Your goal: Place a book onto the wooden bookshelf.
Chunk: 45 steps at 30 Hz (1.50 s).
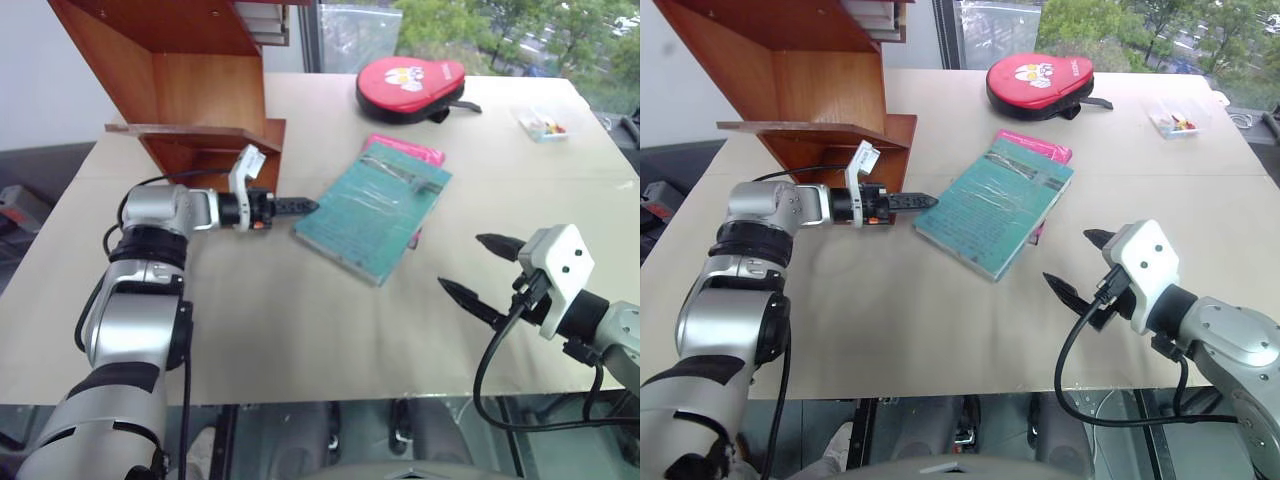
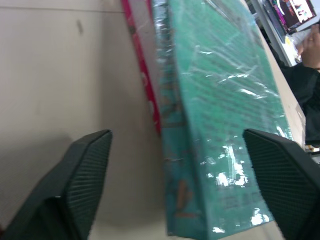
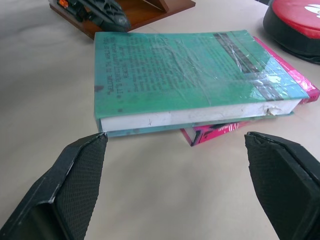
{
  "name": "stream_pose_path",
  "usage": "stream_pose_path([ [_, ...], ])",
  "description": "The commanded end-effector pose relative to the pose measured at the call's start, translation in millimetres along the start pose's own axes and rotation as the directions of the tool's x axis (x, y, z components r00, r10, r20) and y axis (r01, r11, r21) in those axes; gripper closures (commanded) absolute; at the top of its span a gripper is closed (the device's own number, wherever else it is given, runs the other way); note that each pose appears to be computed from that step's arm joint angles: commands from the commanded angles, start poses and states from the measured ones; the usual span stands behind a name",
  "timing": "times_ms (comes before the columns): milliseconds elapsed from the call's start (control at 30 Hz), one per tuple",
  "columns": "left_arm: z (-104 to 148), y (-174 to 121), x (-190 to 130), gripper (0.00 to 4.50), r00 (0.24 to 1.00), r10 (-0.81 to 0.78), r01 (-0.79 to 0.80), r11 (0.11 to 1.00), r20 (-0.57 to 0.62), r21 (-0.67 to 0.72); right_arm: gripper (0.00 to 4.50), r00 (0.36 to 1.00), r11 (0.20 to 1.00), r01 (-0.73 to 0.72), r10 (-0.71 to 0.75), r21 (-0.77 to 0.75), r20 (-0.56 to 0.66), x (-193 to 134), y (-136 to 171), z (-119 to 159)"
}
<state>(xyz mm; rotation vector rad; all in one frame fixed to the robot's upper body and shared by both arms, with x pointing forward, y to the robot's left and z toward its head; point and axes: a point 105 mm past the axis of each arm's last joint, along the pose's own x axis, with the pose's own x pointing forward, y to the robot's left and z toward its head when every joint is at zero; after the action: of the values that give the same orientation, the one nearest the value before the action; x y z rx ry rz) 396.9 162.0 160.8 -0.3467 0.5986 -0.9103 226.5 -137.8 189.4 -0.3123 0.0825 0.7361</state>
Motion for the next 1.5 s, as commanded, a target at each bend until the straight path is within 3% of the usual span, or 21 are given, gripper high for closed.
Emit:
stream_pose_path([
  [33, 12.3, -13.0, 8.1, 0.13, 0.997, -0.077, 0.077, 0.997, 0.009, -0.005, 0.00, 0.999, 0.999, 0.008, -0.007, -0.035, 0.032, -2.6, 1.1, 9.8],
  [367, 6.7, -20.5, 25.7, 0.13, 0.988, -0.157, 0.155, 0.977, -0.002, -0.149, 0.00, 0.989, 0.986, -0.116, 0.126, -0.121, 0.079, -17.0, 24.4, 24.3],
  [700, -6.9, -26.8, 7.9, 4.29, 0.966, -0.252, 0.251, 0.878, 0.053, -0.408, 0.00, 0.990, 0.987, -0.108, 0.118, -0.120, 0.081, -17.9, 28.6, 25.6],
  [733, -8.0, -28.1, 6.6, 4.49, 0.965, -0.257, 0.256, 0.868, 0.056, -0.426, 0.00, 0.990, 0.987, -0.109, 0.119, -0.120, 0.079, -17.6, 28.9, 25.4],
  [933, -23.8, -42.9, 6.5, 4.49, 0.955, -0.286, 0.287, 0.815, 0.082, -0.503, 0.00, 0.990, 0.986, -0.110, 0.120, -0.127, 0.071, -17.3, 27.8, 25.4],
  [1033, -36.4, -41.5, 9.5, 3.33, 0.965, -0.234, 0.260, 0.800, 0.118, -0.541, 0.00, 0.990, 0.985, -0.111, 0.120, -0.129, 0.070, -16.9, 27.7, 25.3],
  [1200, -50.2, -48.2, 16.6, 0.94, 0.965, -0.226, 0.261, 0.801, 0.131, -0.538, 0.00, 0.989, 0.985, -0.116, 0.125, -0.127, 0.073, -16.3, 28.4, 26.3],
  [1400, -45.7, -51.2, 28.7, 0.94, 0.967, -0.234, 0.250, 0.804, 0.099, -0.539, 0.00, 0.990, 0.985, -0.113, 0.123, -0.129, 0.069, -17.4, 27.2, 26.9],
  [1500, -42.2, -52.9, 49.8, 0.94, 0.963, -0.256, 0.262, 0.804, 0.086, -0.534, 0.00, 0.993, 0.987, -0.099, 0.107, -0.128, 0.058, -20.5, 24.9, 25.9],
])
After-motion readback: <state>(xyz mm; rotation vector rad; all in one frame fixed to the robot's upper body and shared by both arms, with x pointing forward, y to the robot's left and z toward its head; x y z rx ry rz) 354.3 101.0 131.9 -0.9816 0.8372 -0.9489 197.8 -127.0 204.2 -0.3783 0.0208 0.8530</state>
